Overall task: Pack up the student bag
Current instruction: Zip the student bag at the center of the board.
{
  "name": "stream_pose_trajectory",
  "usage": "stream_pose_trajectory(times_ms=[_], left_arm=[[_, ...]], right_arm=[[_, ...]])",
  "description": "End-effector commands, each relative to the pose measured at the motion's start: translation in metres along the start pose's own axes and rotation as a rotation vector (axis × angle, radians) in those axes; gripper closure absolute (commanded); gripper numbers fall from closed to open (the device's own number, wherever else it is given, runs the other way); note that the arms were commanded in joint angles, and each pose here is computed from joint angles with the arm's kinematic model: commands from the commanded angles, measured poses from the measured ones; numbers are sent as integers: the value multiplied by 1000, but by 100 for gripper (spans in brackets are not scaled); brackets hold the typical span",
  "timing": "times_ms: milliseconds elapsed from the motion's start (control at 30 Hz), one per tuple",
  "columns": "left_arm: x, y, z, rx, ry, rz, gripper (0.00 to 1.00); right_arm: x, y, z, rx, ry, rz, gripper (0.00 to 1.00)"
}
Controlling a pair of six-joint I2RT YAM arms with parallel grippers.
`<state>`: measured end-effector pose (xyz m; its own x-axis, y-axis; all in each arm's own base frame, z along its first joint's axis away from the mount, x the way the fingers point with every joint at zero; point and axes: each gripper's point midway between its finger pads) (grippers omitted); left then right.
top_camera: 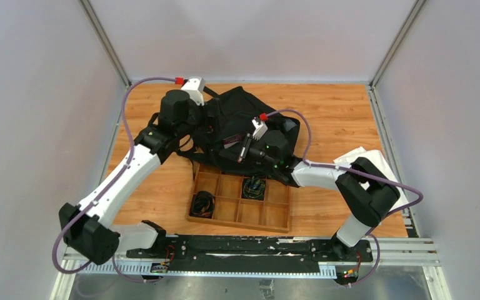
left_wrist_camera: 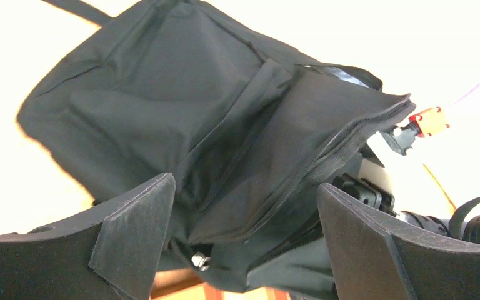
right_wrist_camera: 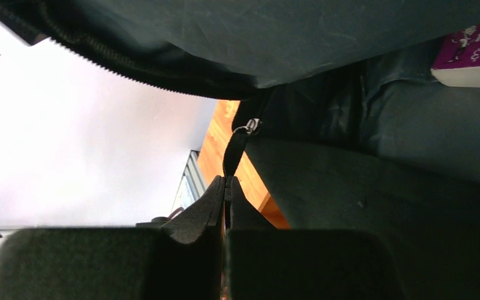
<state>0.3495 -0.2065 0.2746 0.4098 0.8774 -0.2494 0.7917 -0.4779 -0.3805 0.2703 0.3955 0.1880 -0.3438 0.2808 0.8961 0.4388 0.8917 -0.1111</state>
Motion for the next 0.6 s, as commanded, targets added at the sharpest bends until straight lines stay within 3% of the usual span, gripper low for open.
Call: stream_pose_trajectory(times_ms=[0,133,233,567], left_arm=[[44,-36,11,-2,-63,-219,9],[85,-41,48,98,-305,-306,17],[89,-27,72,169,-461,-260,19],[84,10,92,164,-615,-188,13]], right_arm=[[-8,-4,6,-8,-59,49,100],[-7,0,6,0,-63,46,100],[-7,2,6,1,-62,43,100],[0,4,6,8,-77,37,100]])
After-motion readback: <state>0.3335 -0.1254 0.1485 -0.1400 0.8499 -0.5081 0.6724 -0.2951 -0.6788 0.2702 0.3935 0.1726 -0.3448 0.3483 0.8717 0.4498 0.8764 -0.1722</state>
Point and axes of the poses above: each gripper's point midway between its finger pads, its own y axis out along the fingers, its own x axis along the line the jaws close on, z = x × y, and after that the axes turned 4 degrees about y, right-handed
